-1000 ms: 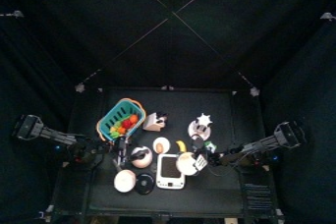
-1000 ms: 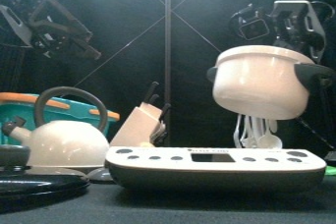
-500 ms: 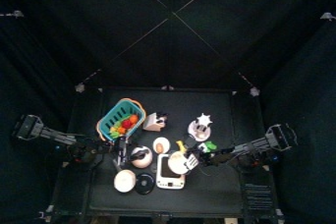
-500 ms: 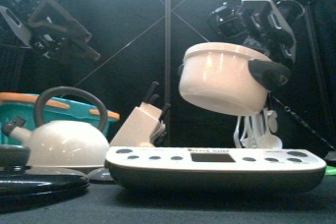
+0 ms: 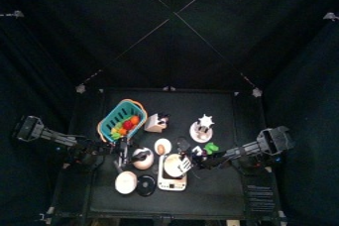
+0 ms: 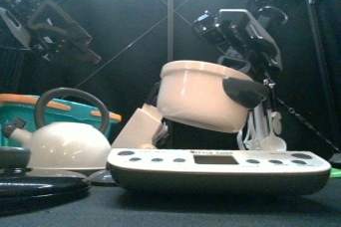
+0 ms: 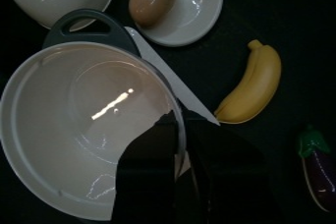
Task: Grab pot and place onto stove
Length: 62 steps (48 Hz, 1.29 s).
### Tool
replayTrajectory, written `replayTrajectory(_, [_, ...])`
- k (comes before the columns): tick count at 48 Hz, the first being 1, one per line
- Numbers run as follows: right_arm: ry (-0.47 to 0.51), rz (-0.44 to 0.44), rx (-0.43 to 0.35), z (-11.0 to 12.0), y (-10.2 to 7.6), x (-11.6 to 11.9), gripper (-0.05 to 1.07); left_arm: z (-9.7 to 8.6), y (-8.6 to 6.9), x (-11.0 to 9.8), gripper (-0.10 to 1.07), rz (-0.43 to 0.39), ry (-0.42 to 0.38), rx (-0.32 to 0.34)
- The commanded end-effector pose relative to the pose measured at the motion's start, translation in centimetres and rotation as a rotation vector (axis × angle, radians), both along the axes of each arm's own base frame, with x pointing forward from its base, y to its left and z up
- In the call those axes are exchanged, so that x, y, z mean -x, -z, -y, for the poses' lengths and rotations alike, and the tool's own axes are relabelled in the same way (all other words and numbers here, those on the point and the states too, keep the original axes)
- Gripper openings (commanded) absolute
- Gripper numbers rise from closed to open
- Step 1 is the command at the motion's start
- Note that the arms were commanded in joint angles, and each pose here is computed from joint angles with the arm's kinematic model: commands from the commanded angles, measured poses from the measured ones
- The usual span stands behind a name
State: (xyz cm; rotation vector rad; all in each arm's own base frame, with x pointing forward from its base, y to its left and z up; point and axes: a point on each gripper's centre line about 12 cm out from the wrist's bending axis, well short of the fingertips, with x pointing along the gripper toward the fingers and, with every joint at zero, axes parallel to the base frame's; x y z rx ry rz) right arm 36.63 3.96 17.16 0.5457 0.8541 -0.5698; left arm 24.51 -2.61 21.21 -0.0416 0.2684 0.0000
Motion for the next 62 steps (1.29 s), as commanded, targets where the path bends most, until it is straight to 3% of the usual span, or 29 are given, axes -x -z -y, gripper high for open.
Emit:
replayTrajectory(1, [-0.004, 0.038, -0.012, -0.3, -1.1, -0.9, 0.46, 0.0, -0.5, -0.3, 0.89, 0.016, -0.003, 0.001])
replayTrajectory(24, [-0.039, 0.006, -0.026, -1.5, 0.0, -1.6, 0.48, -0.1, -0.3, -0.2, 0.89, 0.011, -0.007, 0.006])
replayTrajectory(39, [-0.100, -0.102, -0.015, -1.5, 1.2, -2.4, 0.53, -0.1, -0.1, -0.1, 0.89, 0.006, -0.007, 0.007])
replayTrajectory(47, [-0.091, -0.142, 0.019, -0.7, 0.7, -2.2, 0.54, -0.1, -0.1, 0.0, 0.89, 0.004, -0.011, 0.011])
replayTrajectory(62, [-0.110, -0.097, 0.037, -0.5, -0.1, -3.2, 0.54, -0.1, 0.0, 0.0, 0.89, -0.001, -0.016, 0.018])
